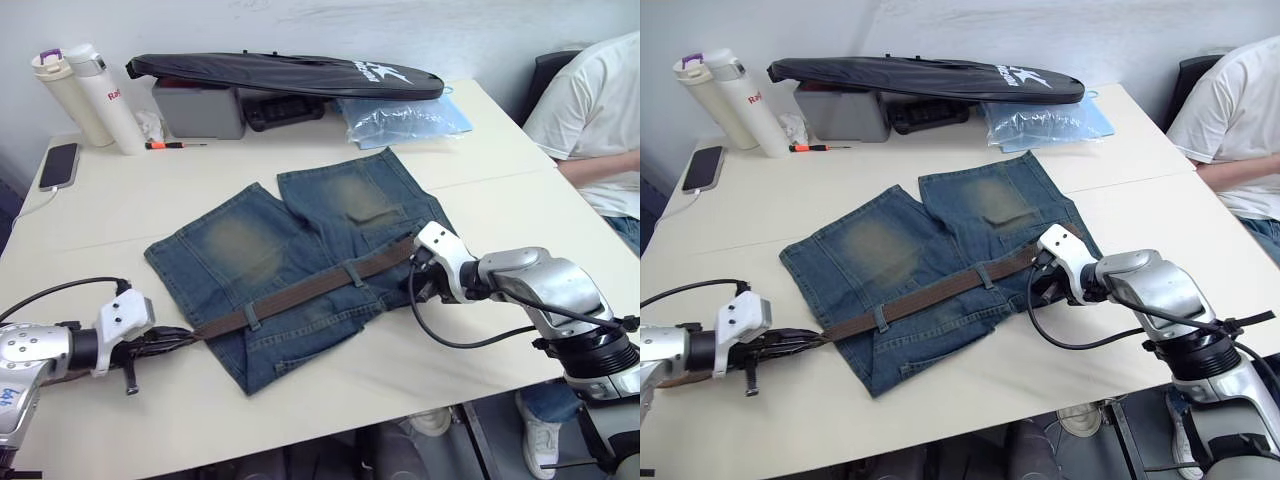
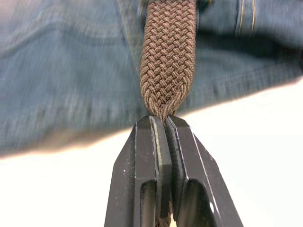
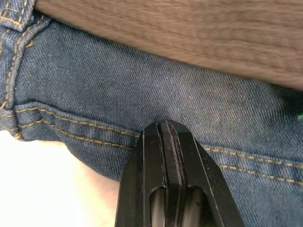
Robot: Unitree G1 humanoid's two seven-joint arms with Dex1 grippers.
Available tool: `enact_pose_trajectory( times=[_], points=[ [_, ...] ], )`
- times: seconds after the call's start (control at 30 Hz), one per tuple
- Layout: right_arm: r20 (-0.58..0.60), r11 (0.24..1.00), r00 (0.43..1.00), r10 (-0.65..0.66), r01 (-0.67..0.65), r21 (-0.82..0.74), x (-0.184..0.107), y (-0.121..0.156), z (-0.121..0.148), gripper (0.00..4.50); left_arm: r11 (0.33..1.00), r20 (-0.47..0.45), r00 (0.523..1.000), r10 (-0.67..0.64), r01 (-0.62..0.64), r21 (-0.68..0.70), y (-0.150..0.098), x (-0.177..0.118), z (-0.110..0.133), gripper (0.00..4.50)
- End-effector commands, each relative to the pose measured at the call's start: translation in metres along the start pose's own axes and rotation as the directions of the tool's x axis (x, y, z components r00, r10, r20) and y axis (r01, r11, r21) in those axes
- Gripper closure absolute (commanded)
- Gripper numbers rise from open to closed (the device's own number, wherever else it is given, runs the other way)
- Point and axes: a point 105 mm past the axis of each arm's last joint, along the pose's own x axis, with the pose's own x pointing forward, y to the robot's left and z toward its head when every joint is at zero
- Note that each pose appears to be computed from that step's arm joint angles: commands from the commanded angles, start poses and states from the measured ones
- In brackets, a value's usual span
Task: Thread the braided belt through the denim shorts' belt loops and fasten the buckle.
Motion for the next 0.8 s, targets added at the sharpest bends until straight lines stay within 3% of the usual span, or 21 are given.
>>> enact_pose_trajectory(
  times=[0.03, 0.33, 0.4, 0.5, 0.57, 0.6, 0.7, 0.77, 0.8],
  points=[
    [-0.012, 1.0, 1.0, -0.013, 0.013, -0.002, 0.001, -0.003, -0.006, 4.5, 0.999, -0.023, 0.999, 0.041, -0.041, -0.009, 0.0, -0.015, -0.007, 4.47],
    [-0.01, 1.0, 1.0, -0.01, 0.01, -0.008, 0.003, -0.005, -0.007, 4.5, 0.995, -0.065, 0.994, 0.091, -0.093, -0.026, 0.0, -0.018, -0.024, 4.47],
    [-0.005, 1.0, 1.0, -0.007, 0.006, -0.01, 0.003, -0.004, -0.007, 4.5, 0.991, 0.011, 0.992, 0.122, -0.122, -0.06, 0.005, -0.017, -0.013, 4.47],
    [0.012, 1.0, 1.0, 0.007, -0.007, -0.029, 0.002, -0.002, -0.003, 4.5, 0.987, 0.113, 0.988, 0.102, -0.087, -0.134, 0.005, -0.017, 0.004, 3.4],
    [0.036, 0.998, 0.998, 0.041, -0.039, -0.056, -0.004, 0.003, 0.006, 4.5, 0.99, 0.099, 0.994, 0.055, -0.041, -0.136, 0.002, -0.021, 0.008, 2.32],
    [0.048, 0.997, 0.998, 0.043, -0.04, -0.072, -0.008, 0.002, 0.011, 4.5, 0.99, 0.094, 0.994, 0.046, -0.033, -0.135, 0.004, -0.026, 0.012, 2.08],
    [0.081, 0.995, 0.996, 0.048, -0.04, -0.092, -0.023, 0.001, 0.022, 4.5, 0.99, 0.135, 0.989, 0.066, -0.047, -0.136, 0.017, -0.042, 0.032, 0.78],
    [0.096, 0.992, 0.993, 0.068, -0.057, -0.11, -0.034, 0.002, 0.03, 4.5, 0.99, 0.178, 0.982, 0.063, -0.039, -0.135, 0.024, -0.047, 0.051, 0.05],
    [0.102, 0.991, 0.992, 0.078, -0.065, -0.119, -0.039, 0.003, 0.033, 4.5, 0.991, 0.204, 0.977, 0.056, -0.029, -0.133, 0.025, -0.047, 0.061, 0.05]
  ],
)
